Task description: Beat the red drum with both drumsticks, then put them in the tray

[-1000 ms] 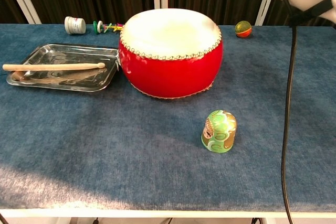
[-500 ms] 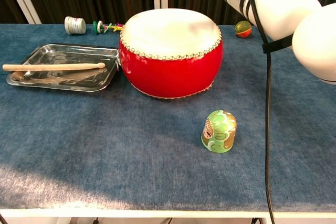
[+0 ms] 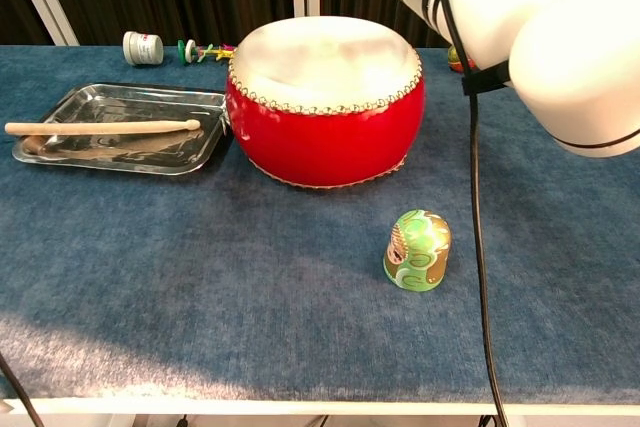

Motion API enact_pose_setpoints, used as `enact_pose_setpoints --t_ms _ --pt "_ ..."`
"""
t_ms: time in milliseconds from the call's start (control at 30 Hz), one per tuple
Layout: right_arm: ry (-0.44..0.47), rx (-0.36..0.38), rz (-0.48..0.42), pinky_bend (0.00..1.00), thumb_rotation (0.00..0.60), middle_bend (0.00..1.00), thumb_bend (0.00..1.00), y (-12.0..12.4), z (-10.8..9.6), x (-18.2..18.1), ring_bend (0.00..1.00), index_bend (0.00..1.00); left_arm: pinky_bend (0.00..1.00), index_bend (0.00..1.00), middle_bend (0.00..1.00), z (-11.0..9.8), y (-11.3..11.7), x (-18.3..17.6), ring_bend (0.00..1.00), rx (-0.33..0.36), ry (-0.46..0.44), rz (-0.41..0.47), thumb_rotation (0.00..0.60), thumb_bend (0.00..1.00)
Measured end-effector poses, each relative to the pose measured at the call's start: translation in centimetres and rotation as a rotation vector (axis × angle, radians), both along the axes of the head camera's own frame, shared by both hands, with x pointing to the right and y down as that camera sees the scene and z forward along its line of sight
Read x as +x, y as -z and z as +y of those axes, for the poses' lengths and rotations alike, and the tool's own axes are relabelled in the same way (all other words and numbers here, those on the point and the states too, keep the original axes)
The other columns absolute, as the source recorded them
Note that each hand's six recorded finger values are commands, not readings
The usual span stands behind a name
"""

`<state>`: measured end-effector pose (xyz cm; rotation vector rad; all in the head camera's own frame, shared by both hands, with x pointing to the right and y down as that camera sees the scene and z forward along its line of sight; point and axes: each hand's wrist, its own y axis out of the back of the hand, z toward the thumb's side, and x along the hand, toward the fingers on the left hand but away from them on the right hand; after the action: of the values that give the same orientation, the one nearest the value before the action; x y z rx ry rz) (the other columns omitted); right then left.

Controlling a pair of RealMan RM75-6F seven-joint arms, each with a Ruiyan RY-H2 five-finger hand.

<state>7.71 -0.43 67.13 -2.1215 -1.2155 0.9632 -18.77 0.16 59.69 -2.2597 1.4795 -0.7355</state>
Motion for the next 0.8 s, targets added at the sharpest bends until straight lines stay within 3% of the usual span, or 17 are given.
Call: enact_pose_setpoints --t_ms 267,800 --pt "0.005 -0.005 -0.001 0.97 0.6 1.0 0.78 -0.2 0.2 -0.7 0.98 1.0 0.63 0.48 0.47 -0.7 -0.8 0.5 0.46 0.012 -0.016 -0.069 0.6 0.19" --pt "0.012 -0.011 0.007 0.97 0.6 1.0 0.78 -0.7 0.4 -1.7 0.98 1.0 0.64 0.54 0.53 -0.3 -1.4 1.4 0.51 -0.008 -0.062 -0.087 0.6 0.28"
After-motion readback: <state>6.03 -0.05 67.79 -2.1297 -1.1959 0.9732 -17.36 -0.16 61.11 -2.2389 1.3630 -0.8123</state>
